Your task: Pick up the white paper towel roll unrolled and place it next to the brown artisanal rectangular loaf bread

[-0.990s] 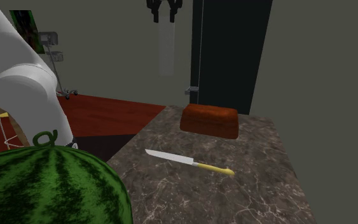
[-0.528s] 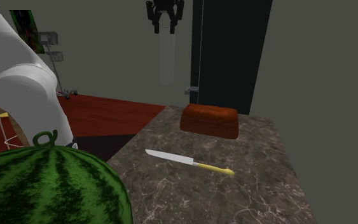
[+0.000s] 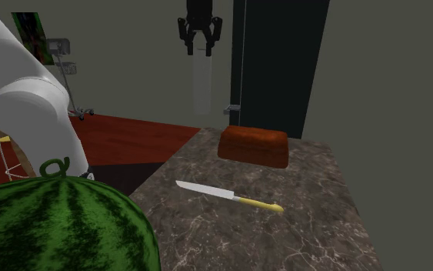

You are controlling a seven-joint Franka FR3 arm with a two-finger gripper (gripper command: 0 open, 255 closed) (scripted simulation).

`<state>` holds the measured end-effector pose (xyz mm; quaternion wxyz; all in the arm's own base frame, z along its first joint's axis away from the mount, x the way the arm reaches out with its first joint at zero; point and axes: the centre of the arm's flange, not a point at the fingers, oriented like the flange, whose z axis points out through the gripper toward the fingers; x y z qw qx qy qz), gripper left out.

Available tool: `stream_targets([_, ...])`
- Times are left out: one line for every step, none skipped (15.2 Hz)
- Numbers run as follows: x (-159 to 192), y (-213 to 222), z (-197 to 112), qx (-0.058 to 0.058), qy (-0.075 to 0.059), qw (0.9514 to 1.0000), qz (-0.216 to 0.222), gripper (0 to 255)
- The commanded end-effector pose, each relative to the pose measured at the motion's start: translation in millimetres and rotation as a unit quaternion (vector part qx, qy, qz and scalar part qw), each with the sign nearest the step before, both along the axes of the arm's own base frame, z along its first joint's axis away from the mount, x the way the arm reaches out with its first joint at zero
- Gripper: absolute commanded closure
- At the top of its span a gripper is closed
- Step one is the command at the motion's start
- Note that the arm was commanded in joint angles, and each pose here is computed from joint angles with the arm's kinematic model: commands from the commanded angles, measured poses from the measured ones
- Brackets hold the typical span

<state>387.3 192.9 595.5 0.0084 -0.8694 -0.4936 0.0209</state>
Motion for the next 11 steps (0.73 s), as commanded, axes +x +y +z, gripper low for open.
stream_targets([0, 0, -10, 0.000, 0.000, 1.0000, 0.000, 255])
stream_targets([0, 0, -15, 0.000, 0.000, 1.0000, 0.000, 255])
stream_targets([0, 0, -20, 0.000, 0.000, 1.0000, 0.000, 255])
stream_targets([0, 0, -26, 0.000, 0.000, 1.0000, 0.000, 255])
stream_targets([0, 0, -31, 0.000, 0.000, 1.0000, 0.000, 255])
stream_targets([0, 0, -36, 0.000, 0.000, 1.0000, 0.000, 255])
stream_targets([0, 0, -41, 0.000, 0.000, 1.0000, 0.000, 255])
stream_targets([0, 0, -47, 0.000, 0.000, 1.0000, 0.000, 255])
stream_targets([0, 0, -52, 0.000, 0.000, 1.0000, 0.000, 255])
stream_targets([0, 0, -57, 0.000, 0.000, 1.0000, 0.000, 255])
stream_targets([0, 0, -63, 0.000, 0.000, 1.0000, 0.000, 255])
